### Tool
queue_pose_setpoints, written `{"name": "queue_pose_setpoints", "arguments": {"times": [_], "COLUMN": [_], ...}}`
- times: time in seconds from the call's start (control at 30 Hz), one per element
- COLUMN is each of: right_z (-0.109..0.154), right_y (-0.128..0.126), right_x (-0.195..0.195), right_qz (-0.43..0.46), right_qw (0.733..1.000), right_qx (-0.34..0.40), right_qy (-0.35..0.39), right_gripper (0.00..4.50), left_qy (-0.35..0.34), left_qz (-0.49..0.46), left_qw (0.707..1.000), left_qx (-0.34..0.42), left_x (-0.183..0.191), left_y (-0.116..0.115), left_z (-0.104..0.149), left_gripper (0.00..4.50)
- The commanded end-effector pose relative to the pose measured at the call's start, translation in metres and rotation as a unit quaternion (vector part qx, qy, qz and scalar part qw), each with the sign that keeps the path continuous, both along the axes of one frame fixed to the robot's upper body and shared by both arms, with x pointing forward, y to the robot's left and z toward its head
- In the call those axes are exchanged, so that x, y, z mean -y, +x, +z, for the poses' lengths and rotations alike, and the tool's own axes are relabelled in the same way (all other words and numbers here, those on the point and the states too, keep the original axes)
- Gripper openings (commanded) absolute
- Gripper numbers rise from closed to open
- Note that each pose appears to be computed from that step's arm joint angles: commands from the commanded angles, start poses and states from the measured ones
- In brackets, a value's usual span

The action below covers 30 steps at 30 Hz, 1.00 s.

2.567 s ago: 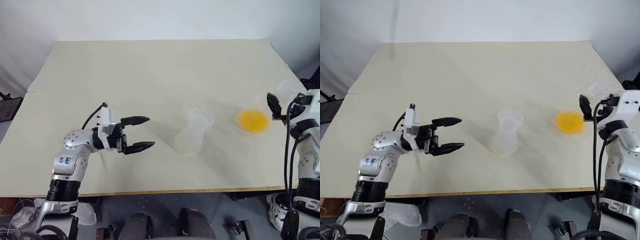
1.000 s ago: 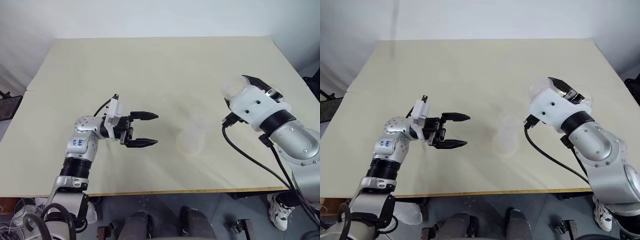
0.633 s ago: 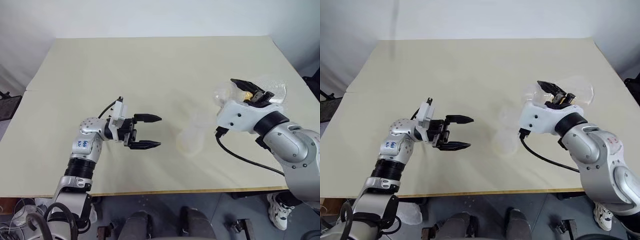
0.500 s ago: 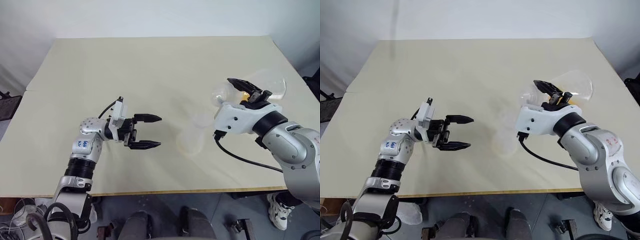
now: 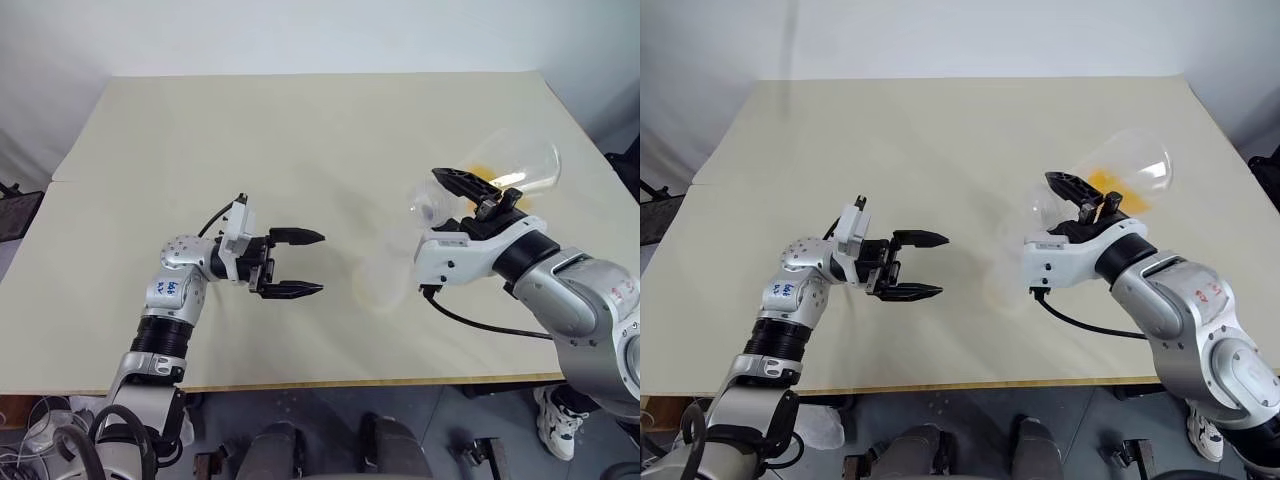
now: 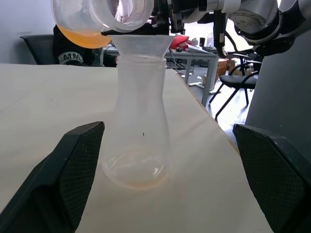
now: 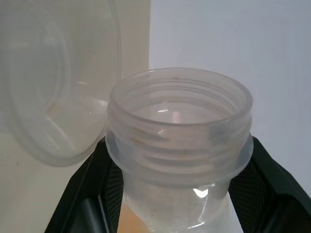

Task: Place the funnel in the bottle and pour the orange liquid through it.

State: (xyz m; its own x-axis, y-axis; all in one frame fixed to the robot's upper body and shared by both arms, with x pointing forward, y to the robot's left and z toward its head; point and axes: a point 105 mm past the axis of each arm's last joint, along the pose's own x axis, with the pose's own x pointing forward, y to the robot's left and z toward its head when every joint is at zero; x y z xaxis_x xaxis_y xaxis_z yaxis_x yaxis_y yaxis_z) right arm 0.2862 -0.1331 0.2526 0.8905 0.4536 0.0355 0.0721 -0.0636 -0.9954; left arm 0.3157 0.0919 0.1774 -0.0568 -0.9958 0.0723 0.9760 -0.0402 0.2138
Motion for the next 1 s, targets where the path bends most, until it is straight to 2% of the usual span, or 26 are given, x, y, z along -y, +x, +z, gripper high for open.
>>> {"name": "queue_pose_setpoints", "arguments": {"times": [0.03,0.63,1.0], "right_z": [0.016,0.025,0.029], "right_y": [-0.005,-0.006,-0.005], "right_x": [0.003,0.003,0.004], "right_qz": [-0.001,0.014,0.02], "right_qw": [0.999,0.993,0.991], "right_qx": [0.046,0.09,0.101], "right_qy": [-0.017,-0.075,-0.091], "right_gripper": [2.46,2.46,2.46], "left_qy": [-0.005,-0.006,-0.016], "left_qz": [-0.005,-0.006,0.002], "left_qw": [1.0,1.0,0.999], "left_qx": [0.019,0.017,0.032], "left_x": [0.003,0.003,0.0], "left_y": [0.0,0.0,0.002], "left_z": [0.011,0.011,0.023], "left_gripper": [4.5,4.5,4.5]}}
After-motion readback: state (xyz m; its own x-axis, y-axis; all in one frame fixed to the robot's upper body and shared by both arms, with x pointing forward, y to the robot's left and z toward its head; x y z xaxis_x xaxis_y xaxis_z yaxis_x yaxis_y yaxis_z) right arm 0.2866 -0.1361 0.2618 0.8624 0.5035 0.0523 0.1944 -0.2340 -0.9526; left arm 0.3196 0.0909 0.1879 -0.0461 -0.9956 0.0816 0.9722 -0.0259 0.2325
